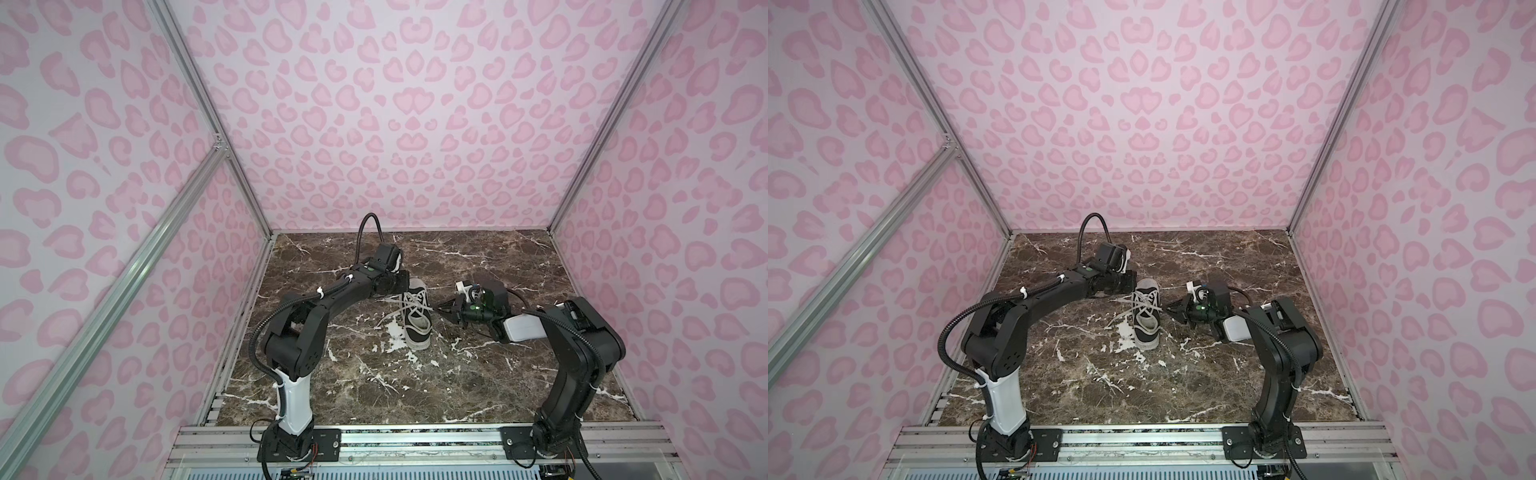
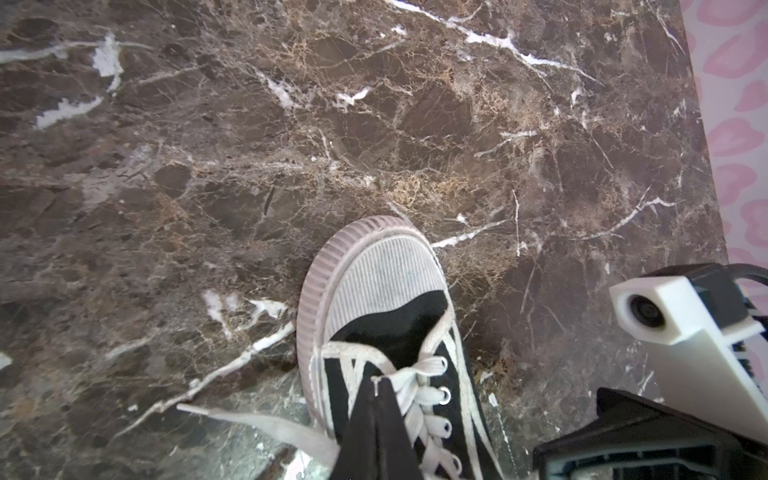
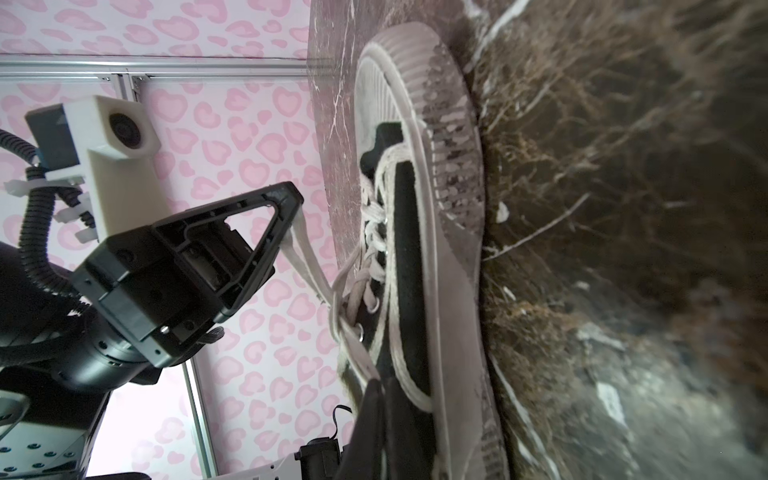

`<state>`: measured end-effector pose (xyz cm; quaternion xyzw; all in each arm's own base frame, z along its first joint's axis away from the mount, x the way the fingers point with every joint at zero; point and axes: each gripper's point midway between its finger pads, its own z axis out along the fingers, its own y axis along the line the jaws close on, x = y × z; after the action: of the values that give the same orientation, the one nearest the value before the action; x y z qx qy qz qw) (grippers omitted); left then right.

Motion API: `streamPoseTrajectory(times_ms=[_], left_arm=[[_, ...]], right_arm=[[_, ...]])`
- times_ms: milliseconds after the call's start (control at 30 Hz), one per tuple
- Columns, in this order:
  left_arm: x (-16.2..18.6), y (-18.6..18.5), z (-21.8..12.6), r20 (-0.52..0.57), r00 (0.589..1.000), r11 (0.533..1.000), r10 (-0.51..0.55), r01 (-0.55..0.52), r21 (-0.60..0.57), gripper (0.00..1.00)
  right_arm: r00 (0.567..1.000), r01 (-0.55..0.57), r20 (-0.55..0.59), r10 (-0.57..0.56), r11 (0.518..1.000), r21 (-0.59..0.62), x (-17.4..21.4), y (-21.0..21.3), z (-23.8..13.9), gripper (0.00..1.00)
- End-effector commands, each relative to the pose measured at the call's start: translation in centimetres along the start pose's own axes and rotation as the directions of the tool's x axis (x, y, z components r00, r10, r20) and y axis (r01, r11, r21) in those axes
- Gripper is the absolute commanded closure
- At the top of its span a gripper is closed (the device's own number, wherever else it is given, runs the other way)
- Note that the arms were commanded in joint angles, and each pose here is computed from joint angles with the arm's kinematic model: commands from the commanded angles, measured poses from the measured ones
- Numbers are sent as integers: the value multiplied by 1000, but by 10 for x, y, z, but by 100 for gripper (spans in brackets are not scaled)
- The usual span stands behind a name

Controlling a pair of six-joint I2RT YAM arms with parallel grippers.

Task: Tie the shoes

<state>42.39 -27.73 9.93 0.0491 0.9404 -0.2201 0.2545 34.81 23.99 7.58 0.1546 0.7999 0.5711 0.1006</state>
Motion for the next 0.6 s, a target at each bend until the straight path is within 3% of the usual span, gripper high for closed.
streamPoseTrajectory(times_ms=[0,567], left_arm=[[-11,4,-6,32,999,1000,7,-7,-13,96],[-17,36,-7,38,999,998,-29,31,-47,96]], right_arm=[[1000,7,-8,-7,999,41,4,-11,-5,100],[1000,0,7,-1,995,103,4,-29,-23,100]])
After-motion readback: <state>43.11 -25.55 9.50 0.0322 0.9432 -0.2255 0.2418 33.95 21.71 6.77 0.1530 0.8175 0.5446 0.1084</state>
